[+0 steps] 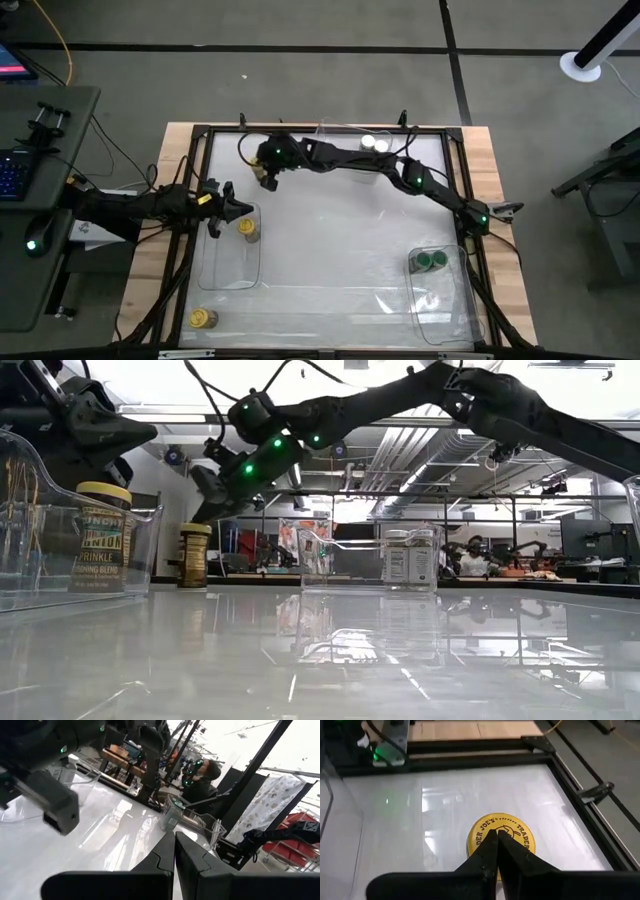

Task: Sort spices by type
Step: Put the top yellow seasoning bottle into the left transparent bin

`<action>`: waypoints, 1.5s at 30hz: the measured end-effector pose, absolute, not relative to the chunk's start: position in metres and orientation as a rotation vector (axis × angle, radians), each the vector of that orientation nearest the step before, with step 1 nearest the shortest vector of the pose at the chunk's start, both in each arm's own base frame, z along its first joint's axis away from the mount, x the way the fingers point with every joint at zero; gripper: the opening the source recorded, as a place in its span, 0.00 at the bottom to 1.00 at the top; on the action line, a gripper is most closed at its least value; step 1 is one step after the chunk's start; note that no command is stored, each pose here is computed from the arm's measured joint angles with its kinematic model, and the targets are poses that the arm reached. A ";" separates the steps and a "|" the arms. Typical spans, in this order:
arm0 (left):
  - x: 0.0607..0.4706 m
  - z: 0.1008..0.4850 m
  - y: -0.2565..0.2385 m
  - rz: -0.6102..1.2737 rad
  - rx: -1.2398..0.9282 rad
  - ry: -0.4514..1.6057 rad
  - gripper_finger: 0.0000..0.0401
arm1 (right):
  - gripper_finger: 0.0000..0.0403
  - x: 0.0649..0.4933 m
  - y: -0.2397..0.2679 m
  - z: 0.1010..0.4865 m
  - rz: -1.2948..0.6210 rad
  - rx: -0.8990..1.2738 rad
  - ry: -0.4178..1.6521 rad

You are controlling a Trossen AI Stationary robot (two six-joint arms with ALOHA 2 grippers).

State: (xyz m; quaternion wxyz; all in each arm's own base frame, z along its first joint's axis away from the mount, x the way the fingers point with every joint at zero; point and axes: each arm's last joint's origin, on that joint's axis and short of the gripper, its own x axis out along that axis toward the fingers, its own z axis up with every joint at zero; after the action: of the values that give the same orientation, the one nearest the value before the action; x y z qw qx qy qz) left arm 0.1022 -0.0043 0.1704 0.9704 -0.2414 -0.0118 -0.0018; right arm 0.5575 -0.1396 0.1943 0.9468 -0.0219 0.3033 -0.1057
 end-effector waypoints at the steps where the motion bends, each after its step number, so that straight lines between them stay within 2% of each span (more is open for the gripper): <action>1: 0.102 0.170 -0.004 -0.004 -0.488 -0.023 0.00 | 0.00 0.556 -0.140 0.195 -0.213 -0.048 0.637; 21: 0.102 0.170 -0.004 -0.002 -0.488 -0.023 0.00 | 0.00 0.516 -0.139 0.222 -0.162 -0.051 0.948; 25: 0.102 0.170 -0.004 -0.002 -0.488 -0.022 0.00 | 0.00 0.507 -0.131 0.218 -0.134 -0.045 1.059; 28: 0.102 0.170 -0.004 -0.001 -0.488 -0.021 0.00 | 0.00 0.508 -0.126 0.201 -0.123 -0.046 1.126; 32: 0.102 0.170 -0.004 -0.001 -0.488 -0.021 0.00 | 0.00 0.508 -0.122 0.220 -0.137 -0.076 1.074; 37: 0.102 0.170 -0.004 -0.001 -0.487 -0.021 0.00 | 0.00 0.512 -0.124 0.214 -0.149 -0.099 1.054; 41: 0.102 0.170 -0.004 -0.001 -0.487 -0.021 0.00 | 0.00 0.517 -0.131 0.226 -0.183 -0.042 0.939; 45: 0.102 0.170 -0.004 -0.001 -0.487 -0.021 0.00 | 0.01 0.520 -0.141 0.227 -0.139 0.103 0.855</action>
State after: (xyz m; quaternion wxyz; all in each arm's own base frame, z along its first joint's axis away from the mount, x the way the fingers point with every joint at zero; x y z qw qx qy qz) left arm 0.1024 -0.0043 0.1701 0.9704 -0.2413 -0.0103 -0.0007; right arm 0.5201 -0.1409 0.2269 0.9063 0.0501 0.4141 -0.0675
